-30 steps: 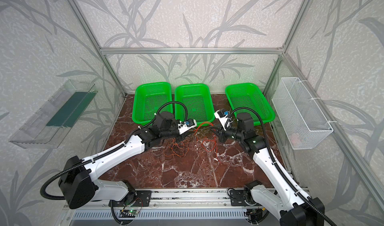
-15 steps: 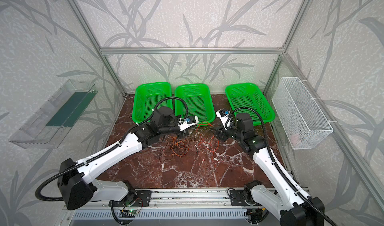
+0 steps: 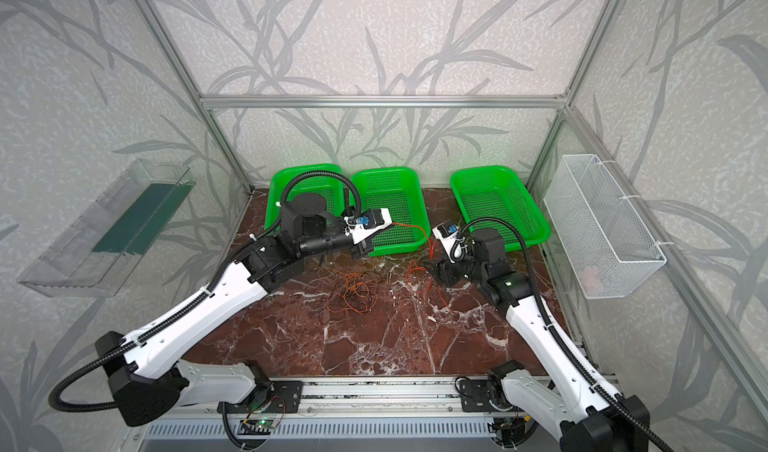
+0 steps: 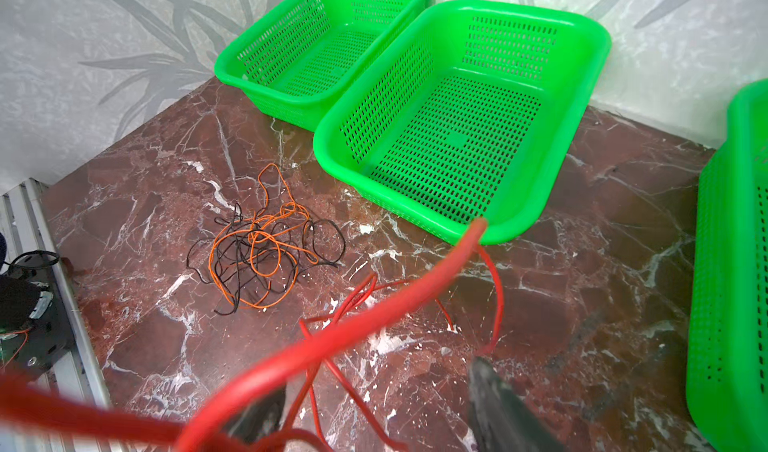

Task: Untangle the cables

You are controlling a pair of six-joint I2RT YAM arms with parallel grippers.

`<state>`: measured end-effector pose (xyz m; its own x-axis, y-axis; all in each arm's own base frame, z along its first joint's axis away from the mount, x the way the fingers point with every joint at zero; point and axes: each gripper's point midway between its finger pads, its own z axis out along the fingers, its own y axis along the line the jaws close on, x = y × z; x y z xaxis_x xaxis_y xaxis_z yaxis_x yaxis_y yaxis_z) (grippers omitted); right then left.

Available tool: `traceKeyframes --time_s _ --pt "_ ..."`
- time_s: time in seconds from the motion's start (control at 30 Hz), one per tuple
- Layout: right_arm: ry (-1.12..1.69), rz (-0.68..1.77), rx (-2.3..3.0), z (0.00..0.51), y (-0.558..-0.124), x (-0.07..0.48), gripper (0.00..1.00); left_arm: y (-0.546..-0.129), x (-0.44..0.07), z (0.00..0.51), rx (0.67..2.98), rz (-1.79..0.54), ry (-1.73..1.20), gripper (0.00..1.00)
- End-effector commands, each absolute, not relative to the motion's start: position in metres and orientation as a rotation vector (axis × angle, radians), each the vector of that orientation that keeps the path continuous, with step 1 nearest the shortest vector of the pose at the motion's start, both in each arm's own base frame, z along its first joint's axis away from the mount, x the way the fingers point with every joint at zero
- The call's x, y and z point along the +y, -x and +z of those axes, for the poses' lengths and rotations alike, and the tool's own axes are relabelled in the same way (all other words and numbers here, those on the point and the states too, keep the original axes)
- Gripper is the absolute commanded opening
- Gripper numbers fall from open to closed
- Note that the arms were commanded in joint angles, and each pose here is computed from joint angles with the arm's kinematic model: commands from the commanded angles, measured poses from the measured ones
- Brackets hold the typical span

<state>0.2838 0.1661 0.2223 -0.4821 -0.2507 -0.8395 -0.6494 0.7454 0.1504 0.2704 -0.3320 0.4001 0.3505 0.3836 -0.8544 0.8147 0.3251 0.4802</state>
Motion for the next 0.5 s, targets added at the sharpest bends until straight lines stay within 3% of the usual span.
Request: traceKeyframes --time_s 0.0,0.17,0.27,0.47 --pt "0.574 0.568 2.211 0.192 -0.288 0.157 0.68 -0.275 -0.333 0.436 1.192 -0.376 -1.232 0.0" --pt "0.489 0.595 2.249 0.166 -0.294 0.157 0.64 -0.284 -0.331 0.478 1.142 -0.342 -1.163 0.0" --pt "0.47 0.574 2.255 0.153 -0.297 0.153 0.53 -0.292 -0.326 0.495 1.13 -0.32 -1.127 0.0" --pt "0.337 0.572 2.333 0.128 -0.3 0.132 0.11 -0.308 -0.306 0.522 1.119 -0.291 -1.042 0.0"
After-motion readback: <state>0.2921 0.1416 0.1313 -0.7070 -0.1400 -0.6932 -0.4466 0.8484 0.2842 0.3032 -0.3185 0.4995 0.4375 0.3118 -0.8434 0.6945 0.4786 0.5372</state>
